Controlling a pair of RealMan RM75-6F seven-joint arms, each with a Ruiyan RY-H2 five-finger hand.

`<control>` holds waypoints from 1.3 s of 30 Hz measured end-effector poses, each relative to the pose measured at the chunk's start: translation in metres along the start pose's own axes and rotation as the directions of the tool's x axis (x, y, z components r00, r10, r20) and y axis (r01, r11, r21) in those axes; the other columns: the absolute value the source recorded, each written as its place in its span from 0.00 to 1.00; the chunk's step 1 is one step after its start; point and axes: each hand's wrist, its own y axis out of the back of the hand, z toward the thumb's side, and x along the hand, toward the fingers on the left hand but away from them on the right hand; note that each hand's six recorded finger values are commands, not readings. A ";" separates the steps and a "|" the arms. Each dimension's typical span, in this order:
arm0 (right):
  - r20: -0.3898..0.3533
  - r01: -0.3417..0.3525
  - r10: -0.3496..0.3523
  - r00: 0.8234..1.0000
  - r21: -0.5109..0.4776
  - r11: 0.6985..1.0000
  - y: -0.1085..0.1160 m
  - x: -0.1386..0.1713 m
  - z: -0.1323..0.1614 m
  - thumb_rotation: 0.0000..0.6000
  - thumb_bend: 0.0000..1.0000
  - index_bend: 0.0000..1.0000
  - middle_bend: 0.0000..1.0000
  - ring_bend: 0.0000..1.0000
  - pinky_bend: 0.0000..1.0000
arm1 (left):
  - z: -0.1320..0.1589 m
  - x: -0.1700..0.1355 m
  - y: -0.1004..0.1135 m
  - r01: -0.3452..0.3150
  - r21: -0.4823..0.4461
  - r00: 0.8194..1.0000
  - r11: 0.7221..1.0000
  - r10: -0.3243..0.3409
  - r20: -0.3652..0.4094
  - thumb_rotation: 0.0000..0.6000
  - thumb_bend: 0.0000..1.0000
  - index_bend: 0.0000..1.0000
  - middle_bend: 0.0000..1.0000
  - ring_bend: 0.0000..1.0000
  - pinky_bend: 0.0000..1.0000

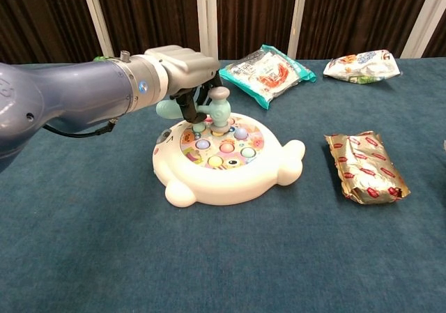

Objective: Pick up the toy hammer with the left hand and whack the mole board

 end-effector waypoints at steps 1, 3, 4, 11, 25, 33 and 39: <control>0.001 0.000 0.000 1.000 0.001 1.000 0.000 0.000 0.000 1.00 0.22 0.00 0.00 0.00 0.00 | 0.000 0.000 0.002 -0.007 -0.004 1.000 1.000 0.007 0.001 1.00 0.68 0.65 0.54 0.44 0.55; 0.001 -0.001 0.001 1.000 0.002 1.000 0.000 0.000 -0.001 1.00 0.22 0.00 0.00 0.00 0.00 | 0.001 0.000 0.006 -0.021 -0.014 1.000 1.000 0.021 0.003 1.00 0.68 0.65 0.54 0.44 0.55; 0.002 -0.001 0.001 1.000 0.003 1.000 0.000 0.001 -0.001 1.00 0.22 0.00 0.00 0.00 0.00 | 0.001 0.000 0.009 -0.030 -0.022 1.000 0.999 0.030 0.005 1.00 0.68 0.65 0.54 0.44 0.55; 0.008 0.006 -0.006 1.000 0.009 1.000 0.001 0.002 -0.003 1.00 0.22 0.00 0.00 0.00 0.00 | -0.011 -0.006 0.024 -0.069 -0.063 0.998 0.996 0.069 -0.008 1.00 0.68 0.65 0.54 0.44 0.55; 0.011 0.005 -0.006 1.000 0.035 0.999 -0.001 0.003 -0.004 1.00 0.22 0.00 0.00 0.00 0.00 | -0.098 -0.054 0.004 -0.079 -0.124 0.990 0.989 0.064 -0.122 1.00 0.68 0.64 0.53 0.44 0.55; 0.015 -0.001 0.000 1.000 0.040 0.999 -0.004 0.001 -0.004 1.00 0.22 0.00 0.00 0.00 0.00 | -0.127 -0.082 -0.038 -0.050 -0.181 0.990 0.982 0.024 -0.141 1.00 0.68 0.64 0.53 0.44 0.55; 0.012 -0.007 0.006 1.000 0.040 0.999 -0.006 0.000 -0.003 1.00 0.22 0.00 0.00 0.00 0.00 | -0.145 -0.102 -0.078 -0.011 -0.142 0.992 0.990 -0.007 -0.130 1.00 0.68 0.63 0.53 0.44 0.55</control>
